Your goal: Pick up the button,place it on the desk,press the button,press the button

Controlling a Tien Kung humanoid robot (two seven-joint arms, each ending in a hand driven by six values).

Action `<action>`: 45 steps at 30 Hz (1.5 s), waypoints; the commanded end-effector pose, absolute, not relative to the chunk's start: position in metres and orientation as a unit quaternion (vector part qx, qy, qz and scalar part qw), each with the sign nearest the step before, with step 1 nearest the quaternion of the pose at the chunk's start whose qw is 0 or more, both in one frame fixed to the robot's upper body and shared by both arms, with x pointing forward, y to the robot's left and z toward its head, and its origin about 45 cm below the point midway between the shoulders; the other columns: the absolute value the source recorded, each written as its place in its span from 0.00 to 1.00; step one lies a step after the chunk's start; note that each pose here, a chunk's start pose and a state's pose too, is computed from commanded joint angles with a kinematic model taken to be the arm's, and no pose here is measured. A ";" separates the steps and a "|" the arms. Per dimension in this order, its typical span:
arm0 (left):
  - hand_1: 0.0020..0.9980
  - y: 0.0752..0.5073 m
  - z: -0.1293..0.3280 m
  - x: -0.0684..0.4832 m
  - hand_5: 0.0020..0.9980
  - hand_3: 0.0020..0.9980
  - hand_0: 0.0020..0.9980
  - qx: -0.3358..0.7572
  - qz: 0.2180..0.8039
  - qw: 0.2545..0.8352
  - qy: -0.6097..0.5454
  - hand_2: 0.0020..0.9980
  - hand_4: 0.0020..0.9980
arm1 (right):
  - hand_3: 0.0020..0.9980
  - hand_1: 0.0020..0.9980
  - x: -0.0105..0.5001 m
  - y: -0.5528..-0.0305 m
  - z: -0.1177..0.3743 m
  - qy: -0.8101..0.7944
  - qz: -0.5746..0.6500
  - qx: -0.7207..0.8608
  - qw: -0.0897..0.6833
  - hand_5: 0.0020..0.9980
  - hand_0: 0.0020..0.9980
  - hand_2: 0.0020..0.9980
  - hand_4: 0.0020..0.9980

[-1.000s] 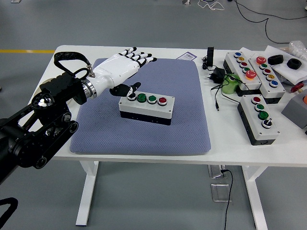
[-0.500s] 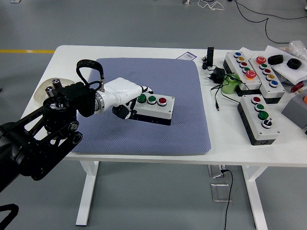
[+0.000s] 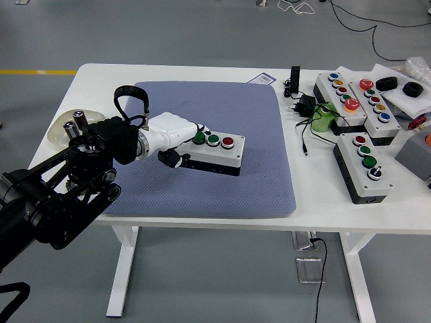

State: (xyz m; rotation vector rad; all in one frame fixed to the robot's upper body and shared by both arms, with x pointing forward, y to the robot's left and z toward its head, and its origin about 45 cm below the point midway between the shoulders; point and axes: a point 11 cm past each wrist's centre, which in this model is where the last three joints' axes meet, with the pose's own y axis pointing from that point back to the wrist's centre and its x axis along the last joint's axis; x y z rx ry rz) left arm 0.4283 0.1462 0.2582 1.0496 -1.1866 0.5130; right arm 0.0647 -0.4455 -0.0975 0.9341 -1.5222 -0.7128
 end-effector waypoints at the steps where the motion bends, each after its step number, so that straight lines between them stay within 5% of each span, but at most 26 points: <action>1: 0.00 0.145 0.258 0.429 0.00 0.92 0.00 0.466 0.227 0.673 -0.528 0.04 0.57 | 0.63 0.54 0.065 -0.445 -0.098 -0.649 -0.304 0.398 0.572 0.24 0.63 0.56 0.23; 25: 0.00 0.146 0.226 0.436 0.00 0.92 0.01 0.509 0.189 0.683 -0.488 0.05 0.58 | 0.63 0.54 0.065 -0.445 -0.098 -0.646 -0.303 0.400 0.575 0.24 0.63 0.56 0.23; 36: 0.00 0.129 0.257 0.434 0.00 0.91 0.02 0.440 0.232 0.694 -0.521 0.06 0.56 | 0.63 0.54 0.063 -0.446 -0.098 -0.646 -0.304 0.398 0.575 0.24 0.63 0.56 0.23; 45: 0.00 0.115 0.252 0.430 0.00 0.91 0.01 0.438 0.210 0.699 -0.524 0.06 0.56 | 0.64 0.54 0.061 -0.446 -0.098 -0.644 -0.305 0.398 0.578 0.24 0.63 0.56 0.23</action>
